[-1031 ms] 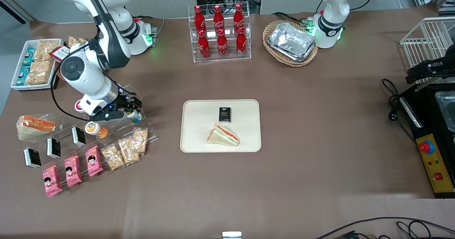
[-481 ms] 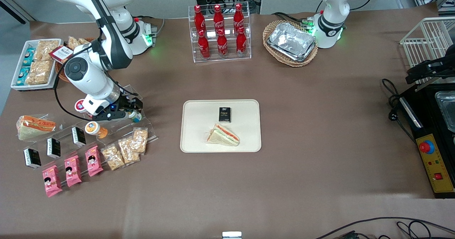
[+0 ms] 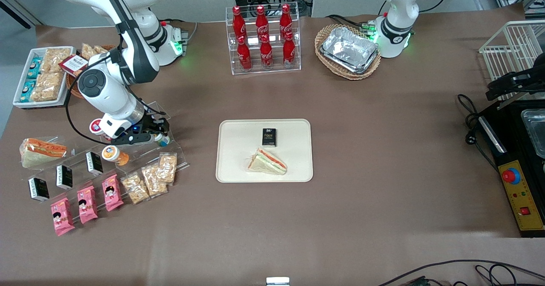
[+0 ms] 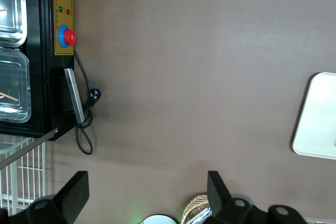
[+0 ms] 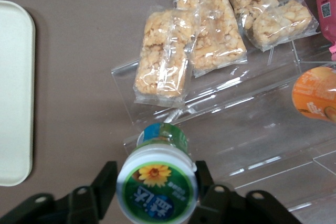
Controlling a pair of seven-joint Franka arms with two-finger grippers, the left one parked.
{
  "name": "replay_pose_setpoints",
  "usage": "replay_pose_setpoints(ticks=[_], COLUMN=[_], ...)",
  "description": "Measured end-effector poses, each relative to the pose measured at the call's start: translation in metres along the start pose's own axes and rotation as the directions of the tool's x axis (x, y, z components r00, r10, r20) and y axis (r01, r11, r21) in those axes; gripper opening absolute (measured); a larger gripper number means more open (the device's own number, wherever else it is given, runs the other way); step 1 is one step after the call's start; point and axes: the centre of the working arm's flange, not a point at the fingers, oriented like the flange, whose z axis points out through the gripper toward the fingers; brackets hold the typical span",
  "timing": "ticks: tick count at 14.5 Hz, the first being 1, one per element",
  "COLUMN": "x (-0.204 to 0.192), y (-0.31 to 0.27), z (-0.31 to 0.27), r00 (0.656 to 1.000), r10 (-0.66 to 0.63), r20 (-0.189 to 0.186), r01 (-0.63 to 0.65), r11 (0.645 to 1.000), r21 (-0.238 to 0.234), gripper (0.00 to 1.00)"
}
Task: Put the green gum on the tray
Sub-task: 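Close the right gripper on the green gum tub and lift it, then carry the held green gum tub over to the cream tray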
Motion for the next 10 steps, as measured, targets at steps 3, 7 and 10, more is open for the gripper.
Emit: replay_pose_setpoints(ticks=[3, 7, 10], x=[0.000, 0.002, 0.005], y=[0.000, 0.000, 0.000], z=[0.000, -0.010, -0.041], r00=[1.000, 0.999, 0.998], r10=[-0.007, -0.043, -0.051], r20=[-0.002, -0.023, -0.037], r01=[0.007, 0.043, 0.051], r11=[1.000, 0.999, 0.999], r21=[-0.001, 0.000, 0.007], gripper=[0.59, 0.59, 0.59])
